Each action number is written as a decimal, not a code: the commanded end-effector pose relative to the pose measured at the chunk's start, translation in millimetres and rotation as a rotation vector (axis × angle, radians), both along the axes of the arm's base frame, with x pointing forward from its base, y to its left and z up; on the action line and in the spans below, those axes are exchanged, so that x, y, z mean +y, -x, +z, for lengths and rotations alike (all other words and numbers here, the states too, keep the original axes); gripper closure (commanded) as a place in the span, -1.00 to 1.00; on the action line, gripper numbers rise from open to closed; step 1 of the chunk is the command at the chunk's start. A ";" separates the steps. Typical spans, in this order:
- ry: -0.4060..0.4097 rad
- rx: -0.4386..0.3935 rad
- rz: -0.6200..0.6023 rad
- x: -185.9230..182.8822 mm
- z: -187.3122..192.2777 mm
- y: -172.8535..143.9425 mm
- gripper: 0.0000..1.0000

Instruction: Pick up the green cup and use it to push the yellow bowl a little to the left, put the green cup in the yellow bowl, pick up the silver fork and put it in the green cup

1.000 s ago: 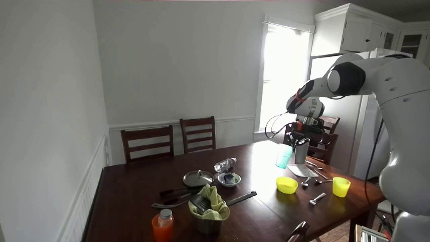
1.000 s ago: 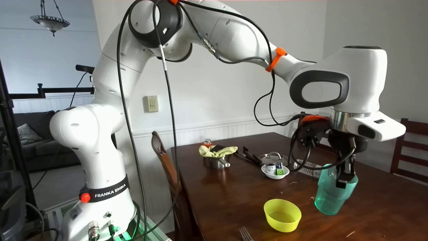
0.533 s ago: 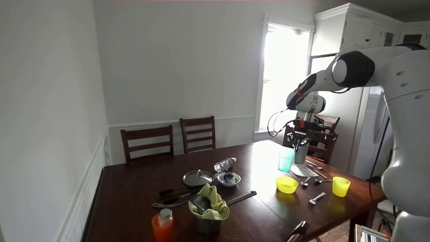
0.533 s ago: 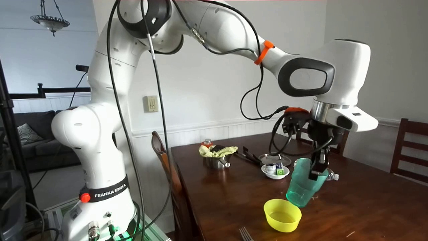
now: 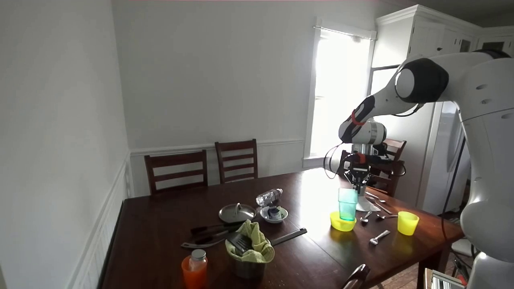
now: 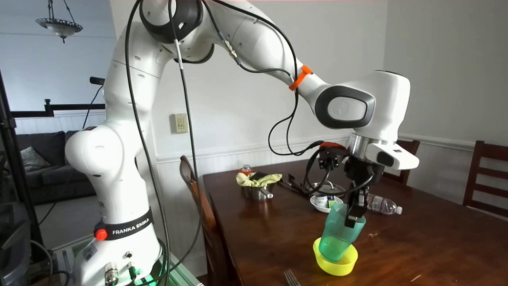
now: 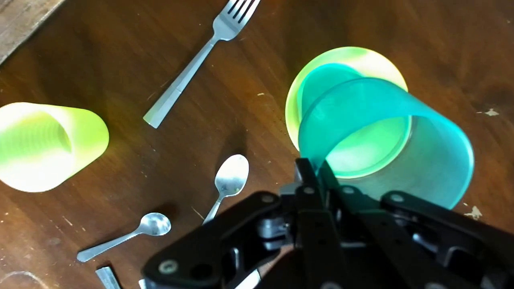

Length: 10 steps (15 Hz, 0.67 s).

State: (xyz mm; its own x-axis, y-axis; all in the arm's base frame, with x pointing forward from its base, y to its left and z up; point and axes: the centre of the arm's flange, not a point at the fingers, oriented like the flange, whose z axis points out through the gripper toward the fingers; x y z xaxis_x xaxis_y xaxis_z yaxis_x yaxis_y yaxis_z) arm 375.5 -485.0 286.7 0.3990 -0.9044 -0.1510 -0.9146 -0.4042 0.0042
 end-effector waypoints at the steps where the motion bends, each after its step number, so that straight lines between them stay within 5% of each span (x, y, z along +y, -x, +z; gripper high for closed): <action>1: 0.051 -0.022 0.028 21.2 -10.5 7.7 0.98; 10: 0.090 -0.104 0.055 50.1 -29.6 -17.7 0.98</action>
